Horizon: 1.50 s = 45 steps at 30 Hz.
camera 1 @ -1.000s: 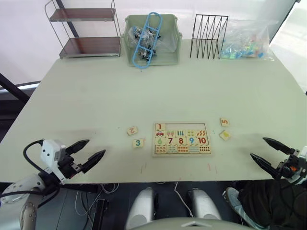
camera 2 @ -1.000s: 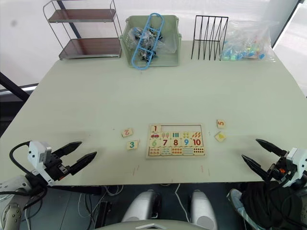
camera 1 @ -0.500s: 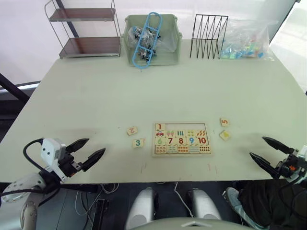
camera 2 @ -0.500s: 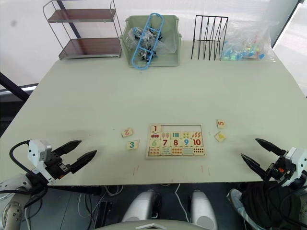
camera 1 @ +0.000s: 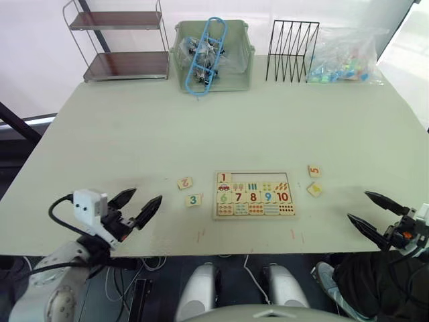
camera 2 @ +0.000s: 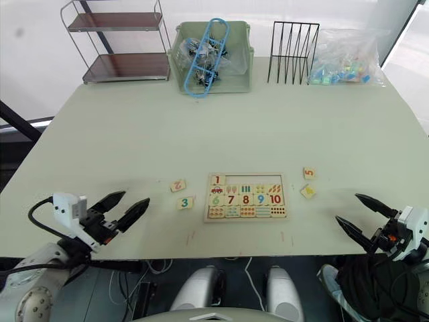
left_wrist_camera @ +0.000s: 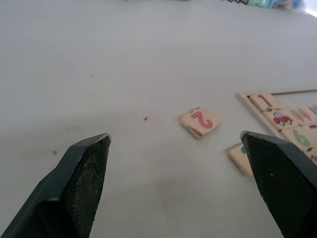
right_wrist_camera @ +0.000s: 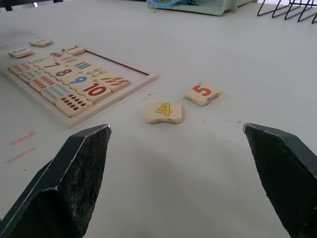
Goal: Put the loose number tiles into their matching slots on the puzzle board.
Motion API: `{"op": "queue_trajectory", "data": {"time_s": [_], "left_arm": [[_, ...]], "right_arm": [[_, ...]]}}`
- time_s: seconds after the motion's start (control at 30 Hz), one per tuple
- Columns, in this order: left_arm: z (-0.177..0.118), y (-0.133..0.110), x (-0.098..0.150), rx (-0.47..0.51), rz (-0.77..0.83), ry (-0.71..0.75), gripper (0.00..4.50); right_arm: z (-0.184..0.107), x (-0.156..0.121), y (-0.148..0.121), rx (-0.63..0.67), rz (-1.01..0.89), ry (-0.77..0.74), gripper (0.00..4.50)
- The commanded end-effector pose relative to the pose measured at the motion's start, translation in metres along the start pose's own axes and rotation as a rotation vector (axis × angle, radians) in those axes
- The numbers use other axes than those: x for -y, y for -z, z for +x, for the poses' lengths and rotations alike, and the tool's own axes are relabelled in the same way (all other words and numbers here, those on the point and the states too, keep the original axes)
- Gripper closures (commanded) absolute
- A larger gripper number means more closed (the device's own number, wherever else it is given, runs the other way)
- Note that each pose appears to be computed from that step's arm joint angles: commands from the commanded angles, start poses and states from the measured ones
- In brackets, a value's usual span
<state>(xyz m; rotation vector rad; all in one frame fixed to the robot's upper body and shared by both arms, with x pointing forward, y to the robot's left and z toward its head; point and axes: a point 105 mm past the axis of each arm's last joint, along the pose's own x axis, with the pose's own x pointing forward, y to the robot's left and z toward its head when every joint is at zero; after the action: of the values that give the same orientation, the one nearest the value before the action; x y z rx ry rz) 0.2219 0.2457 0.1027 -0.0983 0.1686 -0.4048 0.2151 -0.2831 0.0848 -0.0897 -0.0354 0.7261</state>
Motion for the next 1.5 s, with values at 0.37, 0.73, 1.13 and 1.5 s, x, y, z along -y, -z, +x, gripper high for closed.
{"op": "queue_trajectory", "data": {"time_s": [0.37,0.73,1.13,1.5], "left_arm": [[0.048,-0.016,0.045,-0.017,-0.068,-0.296,0.05],[0.074,-0.004,0.053,-0.128,-0.048,-0.437,0.05],[0.086,0.004,0.052,-0.198,-0.028,-0.506,0.05],[0.095,0.014,0.059,-0.275,-0.009,-0.467,0.05]], "right_arm": [[0.007,-0.015,-0.030,0.051,-0.066,-0.235,0.00],[0.010,-0.017,-0.046,0.103,-0.077,-0.308,0.00],[0.012,-0.019,-0.047,0.105,-0.071,-0.320,0.00],[0.018,-0.020,-0.048,0.119,-0.070,-0.343,0.00]]}}
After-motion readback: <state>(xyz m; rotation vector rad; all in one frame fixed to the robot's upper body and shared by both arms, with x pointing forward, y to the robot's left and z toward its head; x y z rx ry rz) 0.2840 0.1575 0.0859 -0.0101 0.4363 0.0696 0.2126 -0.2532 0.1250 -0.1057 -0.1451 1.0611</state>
